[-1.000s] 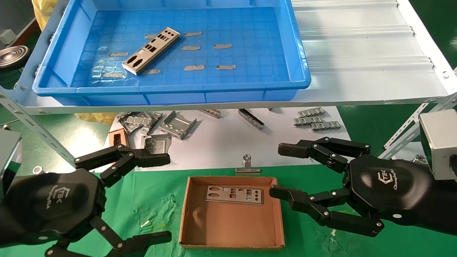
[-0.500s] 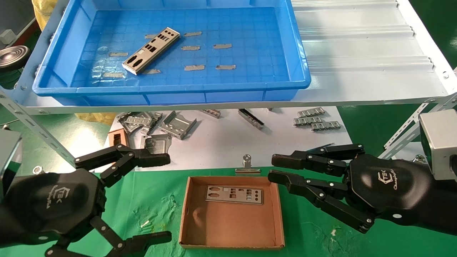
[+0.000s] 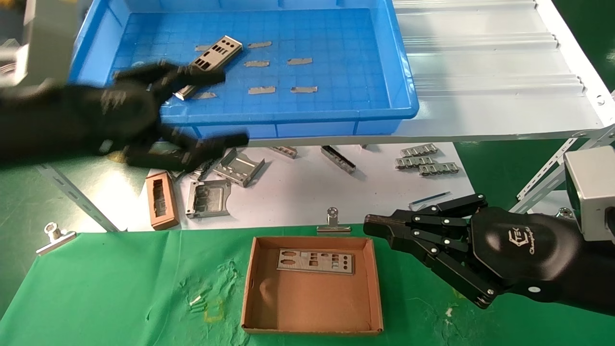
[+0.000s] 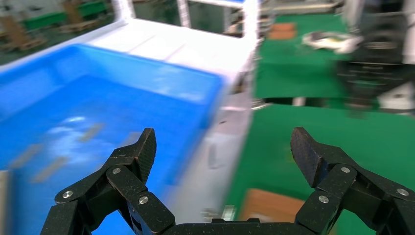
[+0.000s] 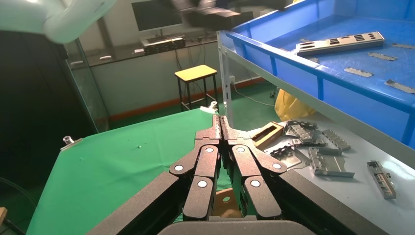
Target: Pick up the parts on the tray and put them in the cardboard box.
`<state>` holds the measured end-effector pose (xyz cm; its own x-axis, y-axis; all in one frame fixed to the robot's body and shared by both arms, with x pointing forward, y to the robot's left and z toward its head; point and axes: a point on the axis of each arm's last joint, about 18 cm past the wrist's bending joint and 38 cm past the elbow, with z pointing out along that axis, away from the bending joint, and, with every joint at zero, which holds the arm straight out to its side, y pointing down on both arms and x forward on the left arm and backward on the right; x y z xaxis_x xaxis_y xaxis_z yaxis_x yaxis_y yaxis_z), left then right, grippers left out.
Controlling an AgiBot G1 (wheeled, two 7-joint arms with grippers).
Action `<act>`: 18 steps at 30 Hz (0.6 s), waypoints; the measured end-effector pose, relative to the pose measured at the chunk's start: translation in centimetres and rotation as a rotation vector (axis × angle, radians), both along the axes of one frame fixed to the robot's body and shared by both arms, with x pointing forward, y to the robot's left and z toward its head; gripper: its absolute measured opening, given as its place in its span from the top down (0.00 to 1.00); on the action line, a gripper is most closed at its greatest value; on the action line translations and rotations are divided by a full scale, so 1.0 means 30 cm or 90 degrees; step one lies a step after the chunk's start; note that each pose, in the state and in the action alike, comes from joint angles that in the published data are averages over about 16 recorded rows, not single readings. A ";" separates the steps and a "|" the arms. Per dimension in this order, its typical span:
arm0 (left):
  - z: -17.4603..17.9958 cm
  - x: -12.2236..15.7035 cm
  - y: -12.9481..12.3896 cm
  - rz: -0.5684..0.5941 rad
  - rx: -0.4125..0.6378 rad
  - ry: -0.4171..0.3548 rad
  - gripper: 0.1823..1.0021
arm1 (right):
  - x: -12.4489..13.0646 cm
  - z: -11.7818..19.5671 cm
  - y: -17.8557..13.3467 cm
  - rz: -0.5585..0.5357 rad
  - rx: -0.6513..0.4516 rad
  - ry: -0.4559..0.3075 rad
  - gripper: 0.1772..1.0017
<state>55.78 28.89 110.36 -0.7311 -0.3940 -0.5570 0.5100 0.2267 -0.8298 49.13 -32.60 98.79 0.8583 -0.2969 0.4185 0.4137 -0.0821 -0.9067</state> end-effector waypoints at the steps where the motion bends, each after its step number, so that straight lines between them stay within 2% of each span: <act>1: 0.031 0.029 -0.005 0.016 -0.002 0.000 0.00 | 0.000 0.000 0.000 0.000 0.000 0.000 0.96; 9: 0.225 0.247 -0.040 0.153 -0.017 0.025 0.00 | 0.000 0.000 0.000 0.000 0.000 0.000 0.98; 18: 0.302 0.411 -0.052 0.294 -0.039 0.057 0.00 | 0.000 0.000 0.000 0.000 0.000 0.000 0.98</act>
